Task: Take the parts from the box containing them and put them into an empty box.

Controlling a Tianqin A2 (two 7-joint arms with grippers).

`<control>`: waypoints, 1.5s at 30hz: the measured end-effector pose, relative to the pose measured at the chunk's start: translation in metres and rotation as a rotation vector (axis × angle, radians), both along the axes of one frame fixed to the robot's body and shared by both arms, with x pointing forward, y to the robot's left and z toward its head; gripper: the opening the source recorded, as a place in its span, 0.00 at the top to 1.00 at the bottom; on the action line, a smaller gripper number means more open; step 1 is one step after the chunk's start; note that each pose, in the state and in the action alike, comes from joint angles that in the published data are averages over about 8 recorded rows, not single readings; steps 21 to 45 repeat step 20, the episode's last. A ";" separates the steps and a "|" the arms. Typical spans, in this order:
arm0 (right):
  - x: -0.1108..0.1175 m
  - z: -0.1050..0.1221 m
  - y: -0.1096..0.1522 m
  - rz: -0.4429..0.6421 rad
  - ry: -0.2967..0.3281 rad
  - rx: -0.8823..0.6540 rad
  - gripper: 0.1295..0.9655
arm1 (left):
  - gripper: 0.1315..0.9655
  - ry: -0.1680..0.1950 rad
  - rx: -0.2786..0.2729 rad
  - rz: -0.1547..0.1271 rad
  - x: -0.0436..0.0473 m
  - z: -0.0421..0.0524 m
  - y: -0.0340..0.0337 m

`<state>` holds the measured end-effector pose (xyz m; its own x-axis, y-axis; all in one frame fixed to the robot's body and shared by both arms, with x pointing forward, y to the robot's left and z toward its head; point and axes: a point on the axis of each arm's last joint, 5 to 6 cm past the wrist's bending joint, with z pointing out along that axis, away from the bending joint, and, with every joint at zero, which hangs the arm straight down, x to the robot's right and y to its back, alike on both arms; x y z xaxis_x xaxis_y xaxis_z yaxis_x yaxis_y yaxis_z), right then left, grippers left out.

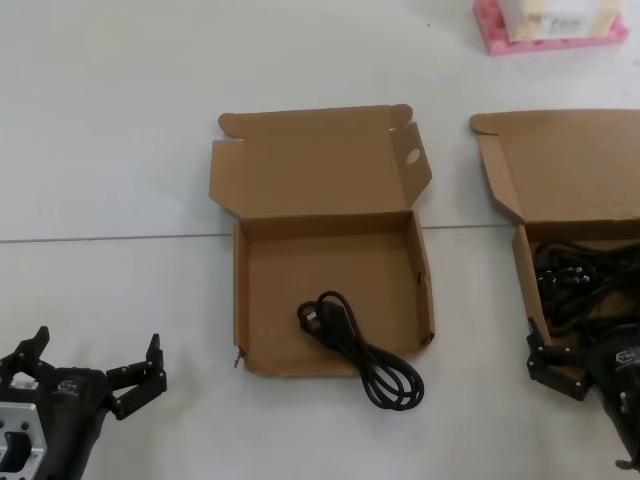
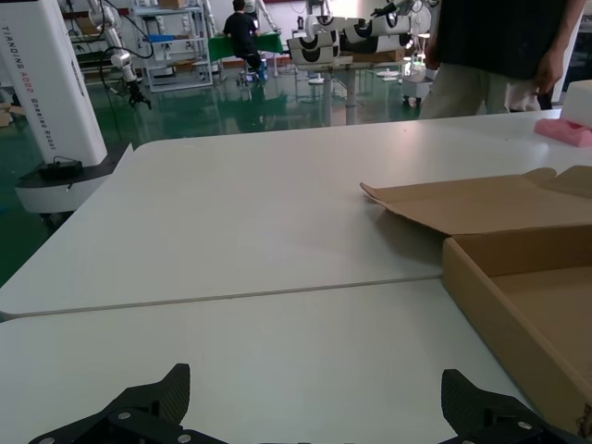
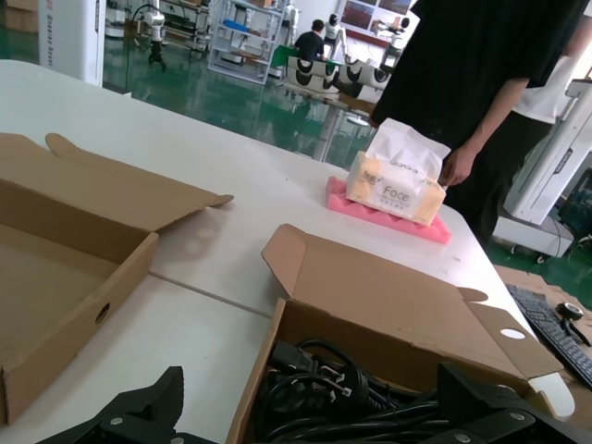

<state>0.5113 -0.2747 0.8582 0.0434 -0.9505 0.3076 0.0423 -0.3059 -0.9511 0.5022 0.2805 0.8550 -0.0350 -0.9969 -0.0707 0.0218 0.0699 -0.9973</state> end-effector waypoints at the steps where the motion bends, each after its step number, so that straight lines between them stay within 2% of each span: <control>1: 0.000 0.000 0.000 0.000 0.000 0.000 0.00 | 0.00 0.000 0.000 0.000 0.0000 0.0000 0.0000; 45: 0.000 0.000 0.000 0.000 0.000 0.000 0.00 | 0.00 0.000 0.000 0.000 0.0000 0.0000 0.0000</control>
